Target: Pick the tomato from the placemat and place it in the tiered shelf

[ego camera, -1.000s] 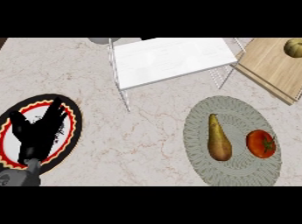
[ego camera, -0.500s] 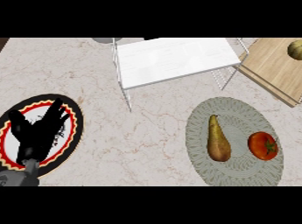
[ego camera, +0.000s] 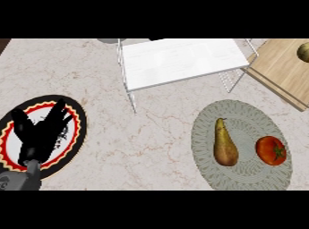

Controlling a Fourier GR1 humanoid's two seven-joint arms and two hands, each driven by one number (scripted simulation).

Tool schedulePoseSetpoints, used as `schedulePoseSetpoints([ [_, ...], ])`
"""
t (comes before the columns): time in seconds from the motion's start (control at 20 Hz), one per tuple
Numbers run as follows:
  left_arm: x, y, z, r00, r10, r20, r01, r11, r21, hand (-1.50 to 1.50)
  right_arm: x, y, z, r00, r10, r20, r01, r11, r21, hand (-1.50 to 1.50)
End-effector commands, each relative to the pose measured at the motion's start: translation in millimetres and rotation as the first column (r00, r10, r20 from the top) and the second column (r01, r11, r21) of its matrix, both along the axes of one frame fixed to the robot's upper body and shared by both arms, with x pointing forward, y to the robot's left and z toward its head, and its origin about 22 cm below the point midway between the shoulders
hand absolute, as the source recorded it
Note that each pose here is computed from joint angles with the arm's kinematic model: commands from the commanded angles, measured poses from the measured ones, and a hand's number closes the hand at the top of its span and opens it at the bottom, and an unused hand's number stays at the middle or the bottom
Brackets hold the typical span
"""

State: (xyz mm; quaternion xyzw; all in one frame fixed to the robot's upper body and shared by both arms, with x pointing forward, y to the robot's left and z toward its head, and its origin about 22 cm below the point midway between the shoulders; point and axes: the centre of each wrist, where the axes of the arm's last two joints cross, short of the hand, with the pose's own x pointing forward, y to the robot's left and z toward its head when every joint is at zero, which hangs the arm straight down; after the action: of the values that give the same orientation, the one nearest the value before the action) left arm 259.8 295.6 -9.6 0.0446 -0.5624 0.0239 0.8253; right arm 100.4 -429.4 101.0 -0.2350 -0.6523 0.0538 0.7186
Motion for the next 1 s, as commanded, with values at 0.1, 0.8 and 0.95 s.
schedulePoseSetpoints([
  [0.1, -7.4, -4.4, -16.4, 0.997, -0.004, -0.077, 0.004, 1.000, 0.002, 0.00, 23.2, 42.2, 23.3, 0.990, -0.082, -0.111, 0.076, 0.995, -0.061, -1.50],
  [0.8, -6.8, -5.5, -11.5, 0.998, -0.004, -0.064, 0.003, 1.000, -0.013, 0.00, 57.6, 92.3, 8.6, 0.944, -0.088, -0.319, 0.045, 0.989, -0.138, -1.50],
  [0.95, -14.5, 0.9, -14.0, 0.997, 0.000, -0.083, 0.001, 1.000, 0.004, 0.00, 60.1, 103.1, -11.3, 0.937, -0.148, -0.317, 0.087, 0.976, -0.199, -1.50],
])
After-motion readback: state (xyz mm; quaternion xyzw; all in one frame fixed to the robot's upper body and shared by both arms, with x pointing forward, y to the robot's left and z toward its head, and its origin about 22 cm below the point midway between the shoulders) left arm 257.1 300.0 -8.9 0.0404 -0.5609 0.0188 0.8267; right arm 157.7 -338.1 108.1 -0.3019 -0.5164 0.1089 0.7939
